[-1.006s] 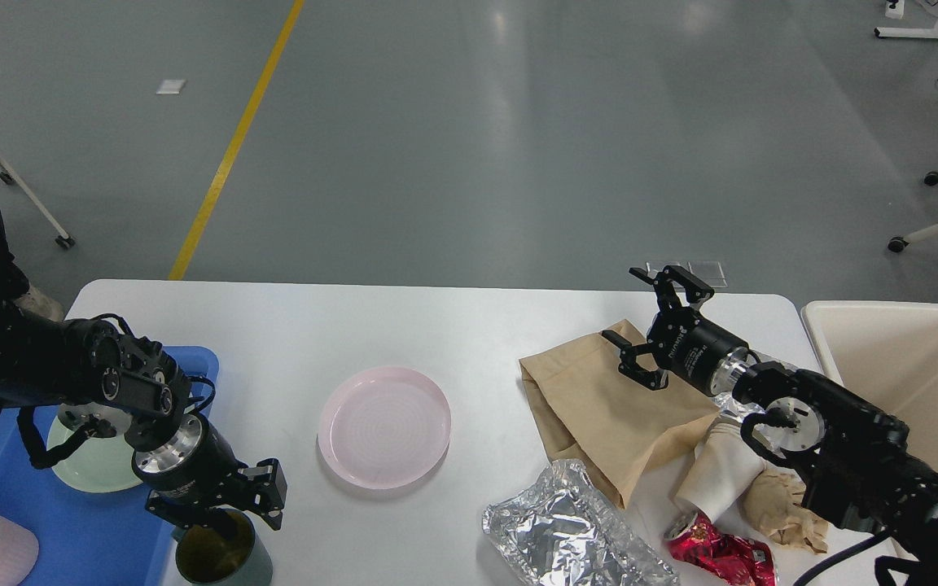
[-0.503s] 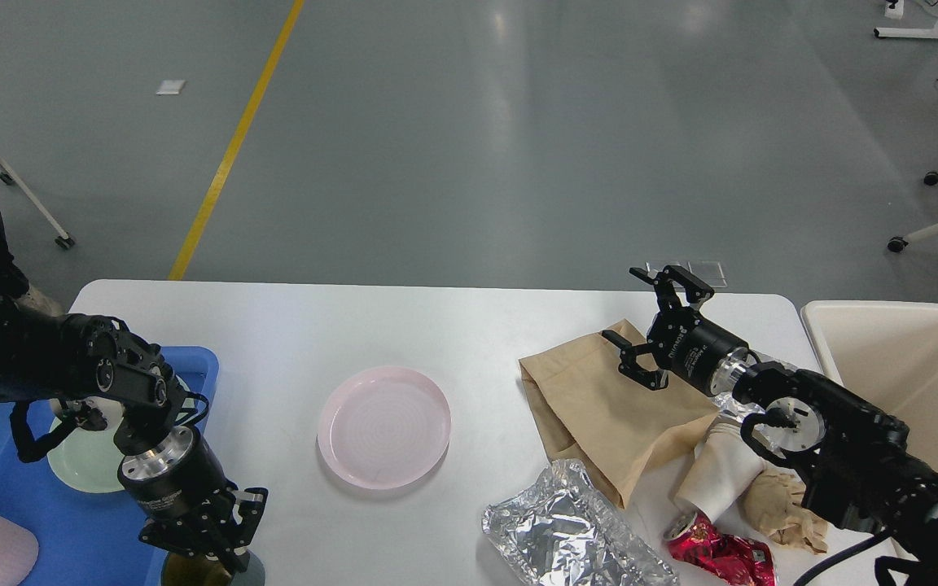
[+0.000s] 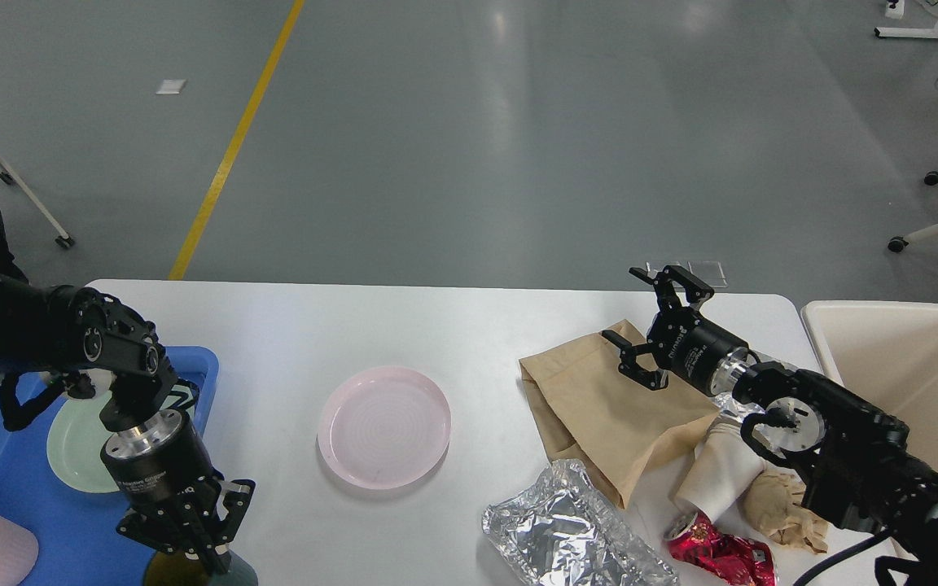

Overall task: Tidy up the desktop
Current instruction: 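Place the olive cup on the tray edge nearest the robot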

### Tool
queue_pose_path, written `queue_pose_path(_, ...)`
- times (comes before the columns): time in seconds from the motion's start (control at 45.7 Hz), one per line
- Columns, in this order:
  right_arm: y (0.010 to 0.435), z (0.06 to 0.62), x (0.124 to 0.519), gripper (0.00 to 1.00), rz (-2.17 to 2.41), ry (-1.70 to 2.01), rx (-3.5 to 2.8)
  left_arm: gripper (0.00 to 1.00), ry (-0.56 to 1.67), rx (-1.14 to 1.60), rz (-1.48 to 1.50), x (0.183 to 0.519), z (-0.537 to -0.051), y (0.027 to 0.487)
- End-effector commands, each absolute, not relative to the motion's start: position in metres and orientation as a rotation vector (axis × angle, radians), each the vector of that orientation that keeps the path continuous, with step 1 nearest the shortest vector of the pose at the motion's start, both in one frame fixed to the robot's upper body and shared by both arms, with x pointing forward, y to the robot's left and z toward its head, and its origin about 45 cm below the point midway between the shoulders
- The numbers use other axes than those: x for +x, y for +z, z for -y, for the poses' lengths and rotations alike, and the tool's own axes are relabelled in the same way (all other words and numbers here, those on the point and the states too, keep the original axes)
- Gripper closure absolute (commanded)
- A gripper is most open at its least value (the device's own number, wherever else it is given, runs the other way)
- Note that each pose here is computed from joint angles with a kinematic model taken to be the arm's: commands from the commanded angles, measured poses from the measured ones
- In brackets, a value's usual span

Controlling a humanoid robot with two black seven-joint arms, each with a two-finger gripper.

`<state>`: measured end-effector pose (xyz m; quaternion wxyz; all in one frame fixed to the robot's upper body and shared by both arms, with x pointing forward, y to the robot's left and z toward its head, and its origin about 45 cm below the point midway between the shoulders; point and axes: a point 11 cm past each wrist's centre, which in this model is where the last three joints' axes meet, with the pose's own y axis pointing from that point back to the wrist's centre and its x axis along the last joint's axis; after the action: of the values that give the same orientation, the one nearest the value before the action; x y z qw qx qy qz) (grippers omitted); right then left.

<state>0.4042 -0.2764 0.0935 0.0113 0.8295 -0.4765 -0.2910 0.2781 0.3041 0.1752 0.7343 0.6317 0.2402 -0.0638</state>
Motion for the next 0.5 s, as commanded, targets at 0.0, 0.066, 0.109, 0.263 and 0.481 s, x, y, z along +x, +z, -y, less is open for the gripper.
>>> queue_pose_path(0.0,0.094,0.276,0.404,0.00,1.487,-0.908,2.587,1.00,-0.147,1.427,-0.528,0.284,-0.310,0.190)
queue_pose_path(0.066,0.094,0.276,0.404,0.00,1.487,-0.908,2.587,1.00,-0.129,1.445,-0.507,0.291,-0.313,0.199)
queue_pose_path(0.109,0.094,0.276,0.404,0.00,1.487,-0.908,2.587,1.00,-0.120,1.455,-0.499,0.293,-0.315,0.203)
queue_pose_path(0.263,0.094,0.276,0.404,0.00,1.487,-0.908,2.587,1.00,-0.068,1.483,-0.505,0.297,-0.334,0.214)
queue_pose_path(0.481,0.094,0.276,0.404,0.00,1.487,-0.908,2.587,1.00,0.031,1.510,-0.551,0.290,-0.378,0.229)
